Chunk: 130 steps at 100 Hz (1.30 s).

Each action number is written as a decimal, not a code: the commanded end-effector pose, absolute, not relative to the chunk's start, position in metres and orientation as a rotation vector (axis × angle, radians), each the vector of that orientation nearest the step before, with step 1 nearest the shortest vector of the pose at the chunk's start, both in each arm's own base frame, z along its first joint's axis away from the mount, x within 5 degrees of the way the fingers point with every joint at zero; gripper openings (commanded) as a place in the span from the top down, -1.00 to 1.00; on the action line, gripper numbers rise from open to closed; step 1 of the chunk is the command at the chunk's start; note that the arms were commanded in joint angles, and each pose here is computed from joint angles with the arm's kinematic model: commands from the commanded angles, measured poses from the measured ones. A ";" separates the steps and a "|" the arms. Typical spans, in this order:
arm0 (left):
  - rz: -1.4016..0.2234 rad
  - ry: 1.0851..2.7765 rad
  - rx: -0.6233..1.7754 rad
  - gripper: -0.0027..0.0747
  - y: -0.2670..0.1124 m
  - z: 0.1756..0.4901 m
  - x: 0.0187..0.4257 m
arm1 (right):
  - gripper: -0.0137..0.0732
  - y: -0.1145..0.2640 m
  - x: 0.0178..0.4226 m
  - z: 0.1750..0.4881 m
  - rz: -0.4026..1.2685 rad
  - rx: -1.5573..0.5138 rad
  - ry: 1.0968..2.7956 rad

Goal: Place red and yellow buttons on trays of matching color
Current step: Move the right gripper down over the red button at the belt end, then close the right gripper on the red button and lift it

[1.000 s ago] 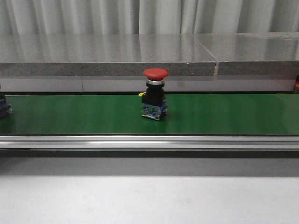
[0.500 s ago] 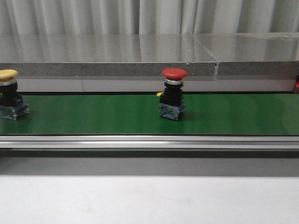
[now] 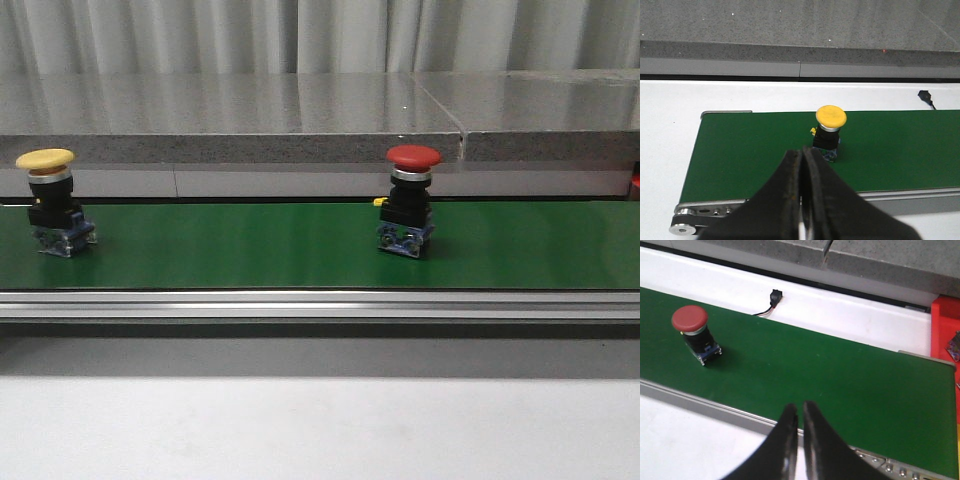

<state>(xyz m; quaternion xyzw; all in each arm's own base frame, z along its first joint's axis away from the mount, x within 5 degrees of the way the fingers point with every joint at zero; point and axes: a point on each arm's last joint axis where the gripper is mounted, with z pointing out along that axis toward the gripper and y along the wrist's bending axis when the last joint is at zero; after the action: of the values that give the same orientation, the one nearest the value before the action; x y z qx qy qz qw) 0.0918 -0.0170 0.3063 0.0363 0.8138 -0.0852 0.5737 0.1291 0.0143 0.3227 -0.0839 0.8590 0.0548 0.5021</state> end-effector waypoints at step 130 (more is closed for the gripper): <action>-0.210 1.809 0.067 0.98 -0.017 0.322 0.093 | -0.77 0.061 0.293 0.287 0.249 -0.473 2.381</action>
<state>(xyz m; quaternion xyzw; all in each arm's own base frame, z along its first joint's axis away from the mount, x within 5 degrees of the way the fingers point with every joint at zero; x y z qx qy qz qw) 0.0918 -0.0170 0.3063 0.0363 0.8138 -0.0852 0.5737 0.2798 0.0572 0.2684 -0.1828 0.9337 0.0987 0.2917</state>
